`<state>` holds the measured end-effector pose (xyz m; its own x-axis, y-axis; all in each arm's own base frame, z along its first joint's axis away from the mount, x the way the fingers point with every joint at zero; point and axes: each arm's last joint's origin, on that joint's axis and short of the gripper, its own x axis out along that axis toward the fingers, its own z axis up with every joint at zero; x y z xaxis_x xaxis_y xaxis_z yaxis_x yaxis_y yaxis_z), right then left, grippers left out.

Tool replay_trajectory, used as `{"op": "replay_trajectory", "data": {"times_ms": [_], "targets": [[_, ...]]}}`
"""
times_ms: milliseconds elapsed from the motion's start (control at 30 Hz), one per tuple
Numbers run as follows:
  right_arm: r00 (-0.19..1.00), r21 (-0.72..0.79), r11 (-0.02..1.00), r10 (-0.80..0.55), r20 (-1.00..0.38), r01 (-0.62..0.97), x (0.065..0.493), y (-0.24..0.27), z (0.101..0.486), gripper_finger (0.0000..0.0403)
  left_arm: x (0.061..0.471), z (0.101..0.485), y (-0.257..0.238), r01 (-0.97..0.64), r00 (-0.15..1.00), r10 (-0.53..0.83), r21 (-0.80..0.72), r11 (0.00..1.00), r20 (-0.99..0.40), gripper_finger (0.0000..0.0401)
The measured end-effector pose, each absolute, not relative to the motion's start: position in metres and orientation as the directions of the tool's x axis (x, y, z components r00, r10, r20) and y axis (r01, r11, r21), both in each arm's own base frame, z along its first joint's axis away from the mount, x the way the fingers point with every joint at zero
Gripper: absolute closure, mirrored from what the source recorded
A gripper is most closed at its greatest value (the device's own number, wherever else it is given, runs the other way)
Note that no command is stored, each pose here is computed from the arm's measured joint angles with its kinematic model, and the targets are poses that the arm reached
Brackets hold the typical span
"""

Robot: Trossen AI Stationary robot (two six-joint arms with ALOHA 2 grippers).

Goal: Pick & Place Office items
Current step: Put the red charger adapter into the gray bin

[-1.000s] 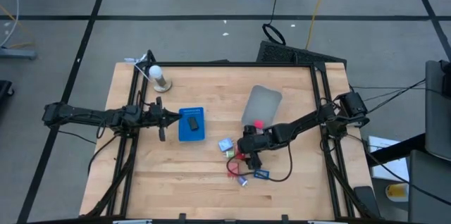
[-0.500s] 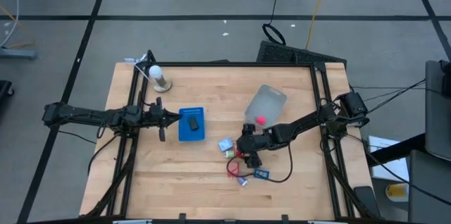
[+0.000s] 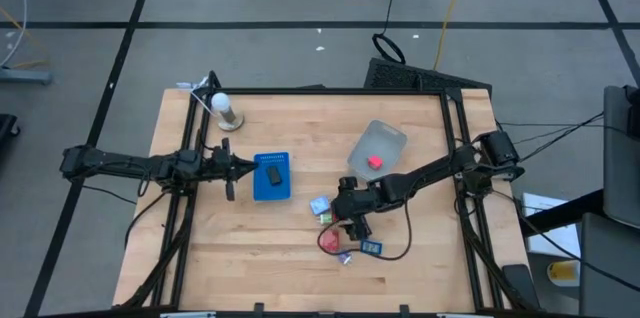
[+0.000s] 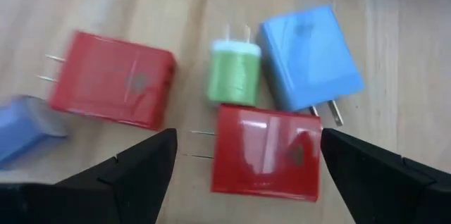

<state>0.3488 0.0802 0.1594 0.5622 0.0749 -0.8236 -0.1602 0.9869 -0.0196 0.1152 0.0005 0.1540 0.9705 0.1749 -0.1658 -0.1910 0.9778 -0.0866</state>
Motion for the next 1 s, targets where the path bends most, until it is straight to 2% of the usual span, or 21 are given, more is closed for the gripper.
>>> {"op": "replay_trajectory", "data": {"times_ms": [300,500,600,767,1000], "targets": [[0.523,-0.034,0.983,0.066,-0.849,-0.178,0.360,0.077,0.144,0.0060,0.115,0.151,0.001,-0.193,0.965,0.175,-0.081,0.978,-0.194,0.0380],[0.497,0.012,0.981,0.110,-0.861,-0.196,0.361,0.079,0.137,0.0067,0.114,0.150,0.001,-0.195,0.963,0.175,-0.083,0.977,-0.207,0.0380],[0.498,0.014,0.980,0.113,-0.860,-0.197,0.361,0.079,0.137,0.0083,0.114,0.150,0.000,-0.195,0.962,0.174,-0.084,0.977,-0.209,0.0380],[0.516,0.013,0.979,0.117,-0.848,-0.201,0.362,0.080,0.139,0.0133,0.114,0.150,0.000,-0.196,0.962,0.174,-0.088,0.977,-0.209,0.0380],[0.518,0.010,0.979,0.116,-0.847,-0.204,0.363,0.080,0.139,0.0133,0.114,0.150,0.000,-0.196,0.962,0.174,-0.088,0.977,-0.209,0.0380]]}}
